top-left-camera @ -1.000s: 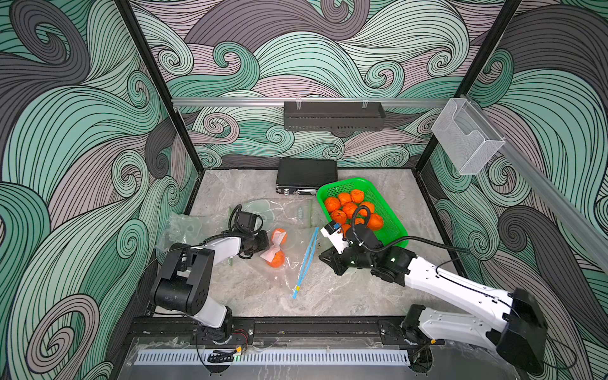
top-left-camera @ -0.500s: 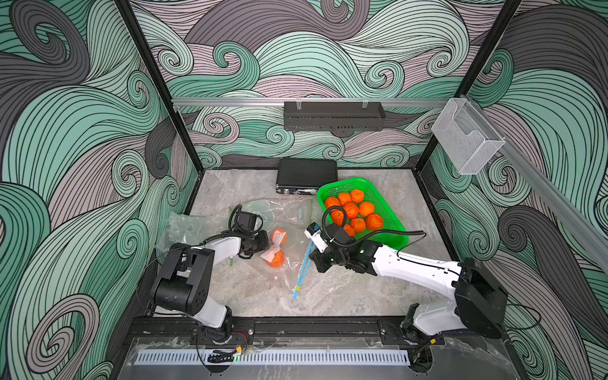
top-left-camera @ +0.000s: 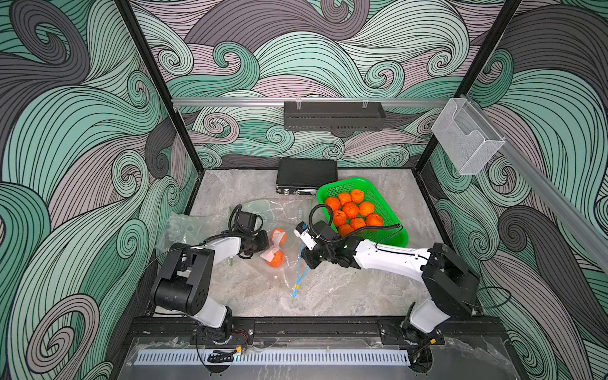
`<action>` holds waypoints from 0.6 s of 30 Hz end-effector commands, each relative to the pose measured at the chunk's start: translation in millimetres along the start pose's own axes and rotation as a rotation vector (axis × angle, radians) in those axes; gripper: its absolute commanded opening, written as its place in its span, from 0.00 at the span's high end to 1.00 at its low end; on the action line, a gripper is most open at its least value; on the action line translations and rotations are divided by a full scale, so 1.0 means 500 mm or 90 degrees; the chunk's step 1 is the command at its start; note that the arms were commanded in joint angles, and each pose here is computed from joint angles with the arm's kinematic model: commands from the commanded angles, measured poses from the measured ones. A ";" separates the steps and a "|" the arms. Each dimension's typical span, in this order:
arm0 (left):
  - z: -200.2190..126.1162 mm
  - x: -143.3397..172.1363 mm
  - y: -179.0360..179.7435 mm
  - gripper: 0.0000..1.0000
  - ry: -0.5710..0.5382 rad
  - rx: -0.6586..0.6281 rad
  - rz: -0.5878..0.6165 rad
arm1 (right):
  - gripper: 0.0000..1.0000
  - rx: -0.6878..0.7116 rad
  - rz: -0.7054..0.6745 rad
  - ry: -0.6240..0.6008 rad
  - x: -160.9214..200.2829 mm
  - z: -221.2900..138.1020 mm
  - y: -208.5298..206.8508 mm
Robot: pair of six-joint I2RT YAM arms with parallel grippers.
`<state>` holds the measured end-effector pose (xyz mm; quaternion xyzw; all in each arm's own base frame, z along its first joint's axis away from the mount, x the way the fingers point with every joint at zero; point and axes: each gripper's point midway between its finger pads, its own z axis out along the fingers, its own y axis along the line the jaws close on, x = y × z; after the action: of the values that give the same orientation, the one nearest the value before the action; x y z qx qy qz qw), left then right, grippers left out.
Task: Open the zip-top bag and take out the orange
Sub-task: Pick up the orange from the zipper food storage bag.
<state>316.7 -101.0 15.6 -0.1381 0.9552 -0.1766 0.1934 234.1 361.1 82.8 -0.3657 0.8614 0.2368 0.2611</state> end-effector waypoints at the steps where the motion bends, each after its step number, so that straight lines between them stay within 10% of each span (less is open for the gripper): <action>1: 0.012 0.038 0.031 1.00 0.052 -0.041 -0.006 | 0.83 -0.024 -0.038 -0.028 -0.029 0.011 0.016; 18: 0.012 0.038 0.031 1.00 0.052 -0.042 -0.006 | 0.58 -0.106 -0.129 -0.066 -0.055 0.068 0.043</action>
<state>317.4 -101.2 15.7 -0.1381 0.9551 -0.1768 0.1933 237.1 395.2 66.2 -0.4436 0.8074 0.2756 0.2746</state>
